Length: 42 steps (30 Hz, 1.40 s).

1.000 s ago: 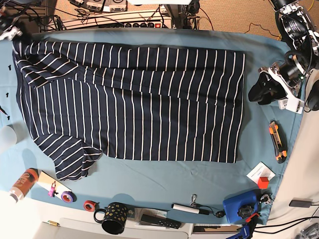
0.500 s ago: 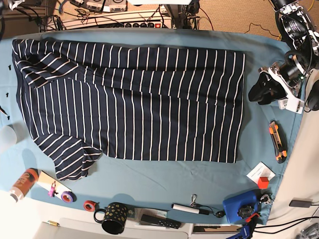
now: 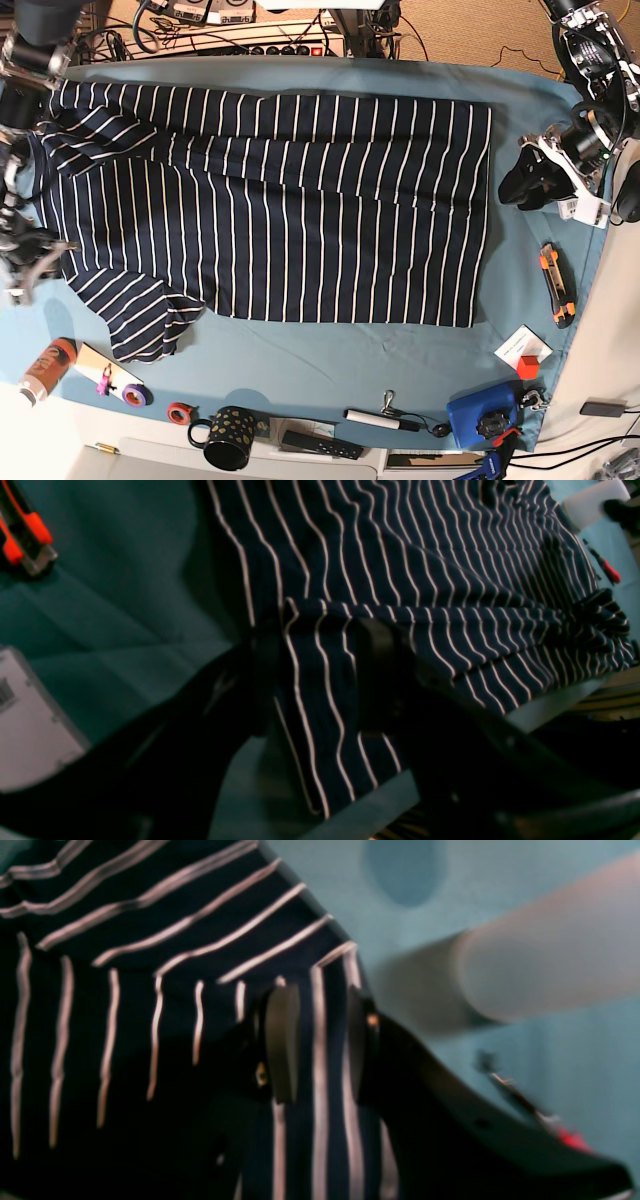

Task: Layout the t-shirt on the table in an organized manner, then fold the t-shirt properly
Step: 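Grasp the sleeve with the right gripper and fold it over the body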

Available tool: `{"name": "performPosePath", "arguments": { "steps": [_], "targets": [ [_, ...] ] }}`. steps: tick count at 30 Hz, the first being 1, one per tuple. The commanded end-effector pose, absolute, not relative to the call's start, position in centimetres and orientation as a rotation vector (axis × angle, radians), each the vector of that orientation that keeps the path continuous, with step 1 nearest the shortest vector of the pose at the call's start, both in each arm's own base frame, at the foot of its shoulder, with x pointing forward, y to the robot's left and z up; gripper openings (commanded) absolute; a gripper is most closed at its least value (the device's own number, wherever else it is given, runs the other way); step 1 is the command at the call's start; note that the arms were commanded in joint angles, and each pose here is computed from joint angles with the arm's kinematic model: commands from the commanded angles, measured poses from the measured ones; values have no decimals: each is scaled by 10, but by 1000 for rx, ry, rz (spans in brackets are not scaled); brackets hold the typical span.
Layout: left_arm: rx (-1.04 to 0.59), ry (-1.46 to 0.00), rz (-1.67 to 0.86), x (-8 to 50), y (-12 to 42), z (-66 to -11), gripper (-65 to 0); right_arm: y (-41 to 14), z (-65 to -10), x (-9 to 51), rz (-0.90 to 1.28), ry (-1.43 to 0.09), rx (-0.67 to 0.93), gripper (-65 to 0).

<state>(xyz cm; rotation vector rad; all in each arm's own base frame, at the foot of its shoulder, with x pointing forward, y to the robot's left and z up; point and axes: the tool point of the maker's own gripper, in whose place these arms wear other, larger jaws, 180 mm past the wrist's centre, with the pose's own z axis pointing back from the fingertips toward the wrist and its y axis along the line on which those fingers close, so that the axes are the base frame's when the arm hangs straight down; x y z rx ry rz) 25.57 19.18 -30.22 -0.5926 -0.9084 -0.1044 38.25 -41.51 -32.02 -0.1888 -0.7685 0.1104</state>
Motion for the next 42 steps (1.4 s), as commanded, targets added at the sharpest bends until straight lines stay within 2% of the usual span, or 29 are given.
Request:
{"name": "performPosePath", "arguments": {
  "steps": [1, 6, 10, 11, 15, 21, 26, 31, 35, 42],
  "targets": [
    [-598, -961, -120, 261, 193, -288, -409, -424, -309, 392, 109, -793, -220, -481],
    [-598, -961, -120, 261, 193, -288, -409, -403, -367, 392, 36, -681, -112, -481],
    [-598, -961, -120, 261, 193, -288, -409, -389, -387, 384, 29, -610, -66, -484],
    [-598, -961, -120, 261, 193, -288, -409, -388, -389, 381, 29, -588, -66, -502],
    [-598, -961, -120, 261, 193, -288, -409, -386, -381, 379, 53, -544, -82, -650],
    [-598, -961, -120, 261, 193, -288, -409, -372, -354, 384, 112, -530, -88, -650],
    [-598, -960, -120, 261, 193, -288, -409, -343, -339, 371, 203, -478, 21, -650],
    [-598, -961, -120, 261, 193, -288, -409, -331, -321, 342, 295, -480, 65, -650],
    [-598, -962, -120, 262, 193, -288, -409, -331, -314, 312, 387, -456, -5, -650],
    [-598, -961, -120, 261, 193, -288, -409, -308, -299, 270, 475, -523, 30, -650]
  ]
}}
